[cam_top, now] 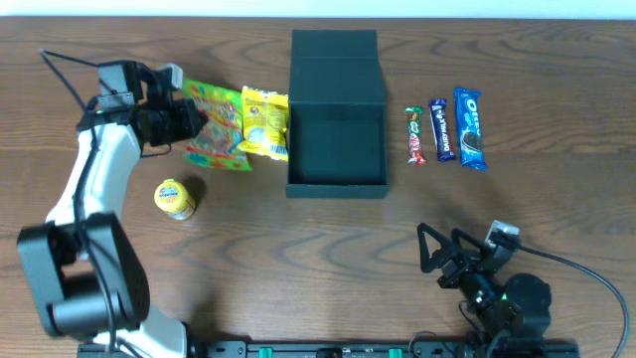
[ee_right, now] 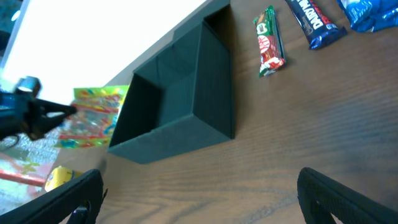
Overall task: Pack container
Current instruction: 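Carry the Haribo bag with the left gripper into the black box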
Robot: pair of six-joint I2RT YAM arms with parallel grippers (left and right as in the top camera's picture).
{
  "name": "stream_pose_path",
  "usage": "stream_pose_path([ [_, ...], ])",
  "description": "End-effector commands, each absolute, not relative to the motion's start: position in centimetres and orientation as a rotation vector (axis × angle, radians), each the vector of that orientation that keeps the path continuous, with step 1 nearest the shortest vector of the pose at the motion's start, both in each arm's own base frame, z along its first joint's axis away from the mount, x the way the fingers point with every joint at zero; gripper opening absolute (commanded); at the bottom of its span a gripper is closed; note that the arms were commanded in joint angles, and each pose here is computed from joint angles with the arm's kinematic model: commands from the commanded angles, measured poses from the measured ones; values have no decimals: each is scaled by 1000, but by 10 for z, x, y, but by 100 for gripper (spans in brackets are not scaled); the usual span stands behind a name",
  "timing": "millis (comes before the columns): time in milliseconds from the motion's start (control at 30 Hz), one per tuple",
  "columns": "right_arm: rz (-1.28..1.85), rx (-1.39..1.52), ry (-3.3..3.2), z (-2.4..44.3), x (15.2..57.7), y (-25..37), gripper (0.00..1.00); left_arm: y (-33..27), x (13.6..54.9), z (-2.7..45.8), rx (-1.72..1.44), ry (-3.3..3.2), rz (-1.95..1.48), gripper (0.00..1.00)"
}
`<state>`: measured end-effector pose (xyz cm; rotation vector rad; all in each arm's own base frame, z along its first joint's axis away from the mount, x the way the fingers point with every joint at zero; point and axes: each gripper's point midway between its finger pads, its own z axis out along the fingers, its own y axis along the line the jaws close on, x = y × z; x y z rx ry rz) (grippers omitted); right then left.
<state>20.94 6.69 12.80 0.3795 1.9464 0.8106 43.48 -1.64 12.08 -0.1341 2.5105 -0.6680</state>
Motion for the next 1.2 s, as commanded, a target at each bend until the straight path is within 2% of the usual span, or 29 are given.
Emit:
stream_pose_path([
  [0,807,343,1924,133,211,68,99,-30,435,182,-46,2385,-667,6],
  [233,808,338,1914,136,212,68,99,-91,403,240,166,2293,-732,5],
  [467,810,337,1914,136,211,69,99,-155,377,253,299,2282,-836,6],
  [700,809,337,1914,136,211,69,99,-192,380,221,178,2402,-852,6],
  [900,815,333,1915,136,211,70,99,-227,395,172,63,2506,-923,6],
  [1167,830,322,1919,136,210,72,99,-233,406,124,-46,2604,-920,6],
])
